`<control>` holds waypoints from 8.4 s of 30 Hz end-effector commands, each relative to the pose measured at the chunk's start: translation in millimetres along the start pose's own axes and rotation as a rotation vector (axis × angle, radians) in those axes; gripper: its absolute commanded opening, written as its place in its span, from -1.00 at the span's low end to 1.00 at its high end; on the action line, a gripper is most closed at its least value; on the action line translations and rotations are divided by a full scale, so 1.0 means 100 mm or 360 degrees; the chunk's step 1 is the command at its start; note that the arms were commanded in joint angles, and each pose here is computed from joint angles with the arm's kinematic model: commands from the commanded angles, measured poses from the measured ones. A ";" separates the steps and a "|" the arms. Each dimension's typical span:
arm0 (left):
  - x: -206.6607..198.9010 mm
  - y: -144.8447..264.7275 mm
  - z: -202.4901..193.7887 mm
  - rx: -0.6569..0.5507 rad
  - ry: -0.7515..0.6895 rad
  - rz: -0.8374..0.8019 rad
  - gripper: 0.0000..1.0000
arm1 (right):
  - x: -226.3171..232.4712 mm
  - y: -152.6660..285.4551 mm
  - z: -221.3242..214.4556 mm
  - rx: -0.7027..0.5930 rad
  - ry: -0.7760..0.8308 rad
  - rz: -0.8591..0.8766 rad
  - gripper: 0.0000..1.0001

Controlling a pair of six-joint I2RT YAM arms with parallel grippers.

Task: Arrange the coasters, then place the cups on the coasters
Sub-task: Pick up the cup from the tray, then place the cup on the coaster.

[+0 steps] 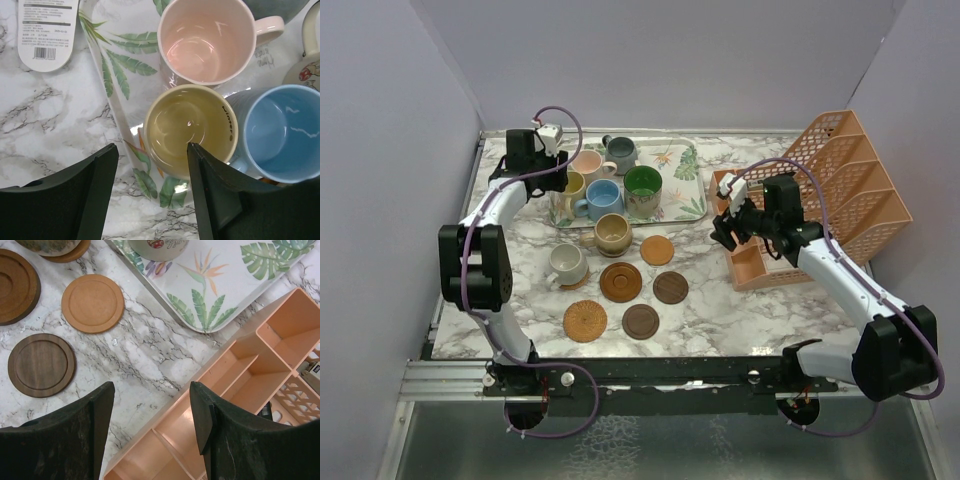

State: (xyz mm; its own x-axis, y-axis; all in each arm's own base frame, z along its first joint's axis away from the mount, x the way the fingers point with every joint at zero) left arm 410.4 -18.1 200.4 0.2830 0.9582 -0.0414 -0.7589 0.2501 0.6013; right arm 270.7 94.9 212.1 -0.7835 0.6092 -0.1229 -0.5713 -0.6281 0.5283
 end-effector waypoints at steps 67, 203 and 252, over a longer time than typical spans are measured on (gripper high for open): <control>-1.04 1.93 -0.03 -0.0191 -0.0536 -0.0345 -1.00 | 0.09 -0.06 0.04 -0.0078 -0.0110 0.0233 0.23; -1.05 1.75 0.69 -0.0689 -0.0329 -0.0204 0.53 | 0.65 -0.17 1.38 -0.0137 0.0111 0.0254 -0.98; -0.14 1.74 0.48 -0.0735 0.0009 0.0555 0.98 | 2.77 -1.61 1.25 0.0390 -0.0127 0.0659 -0.98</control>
State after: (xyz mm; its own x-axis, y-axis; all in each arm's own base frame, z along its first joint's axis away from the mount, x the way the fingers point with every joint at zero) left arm 307.4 4.6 332.5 -0.0263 0.9920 0.1235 -0.9714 -0.0545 0.2311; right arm 181.4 407.9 192.7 -0.9043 0.3892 0.1752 -0.1407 -0.6594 0.7385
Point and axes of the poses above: each gripper's point midway between its finger pads, its own y axis back along the fingers, its own x axis along the line the jaws close on, z = x × y, the point moved 10 cm from there along y, back along the fingers, and after that the axes turned 1 degree about -y, right-handed, at the moved point
